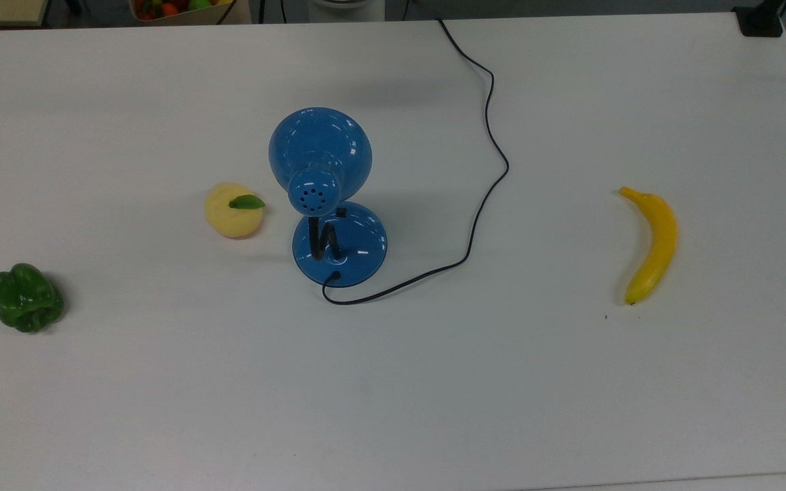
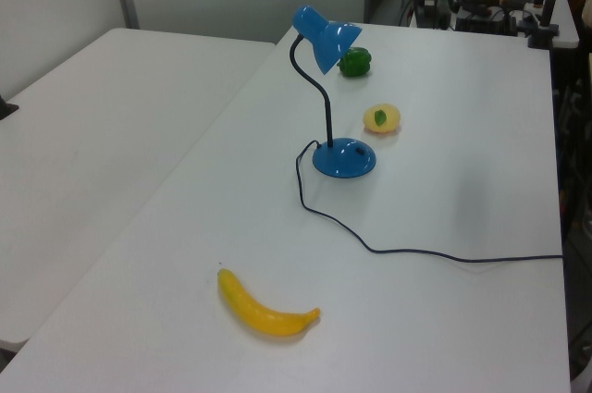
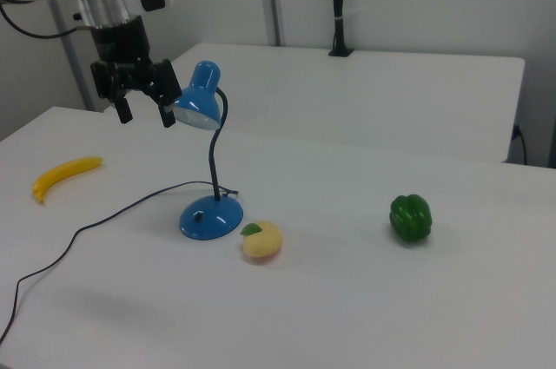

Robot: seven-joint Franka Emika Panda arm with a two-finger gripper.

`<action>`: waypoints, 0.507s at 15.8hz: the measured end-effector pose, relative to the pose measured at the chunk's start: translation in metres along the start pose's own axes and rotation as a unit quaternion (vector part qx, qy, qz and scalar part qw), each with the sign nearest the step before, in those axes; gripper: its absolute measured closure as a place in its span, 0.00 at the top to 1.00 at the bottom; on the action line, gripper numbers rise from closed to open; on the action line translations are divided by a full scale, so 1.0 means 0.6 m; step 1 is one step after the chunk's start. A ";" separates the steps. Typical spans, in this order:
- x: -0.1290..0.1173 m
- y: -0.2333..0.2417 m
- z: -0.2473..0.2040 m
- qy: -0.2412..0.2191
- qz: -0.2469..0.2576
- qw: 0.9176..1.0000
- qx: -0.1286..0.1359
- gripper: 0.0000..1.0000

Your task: Turn on desk lamp

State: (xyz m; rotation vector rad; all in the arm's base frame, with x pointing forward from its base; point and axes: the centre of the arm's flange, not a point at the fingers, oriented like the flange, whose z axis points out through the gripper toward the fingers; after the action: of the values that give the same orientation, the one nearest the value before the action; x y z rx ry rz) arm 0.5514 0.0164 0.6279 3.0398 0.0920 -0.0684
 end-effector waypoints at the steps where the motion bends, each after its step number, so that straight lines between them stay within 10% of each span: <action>1: 0.000 0.000 0.000 0.000 0.000 1.000 0.000 1.00; 8: 0.000 0.008 0.002 -0.001 0.002 1.000 0.000 0.31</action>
State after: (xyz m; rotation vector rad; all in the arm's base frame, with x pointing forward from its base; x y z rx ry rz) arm 0.5516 0.0113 0.6274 3.0402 0.0872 -0.0711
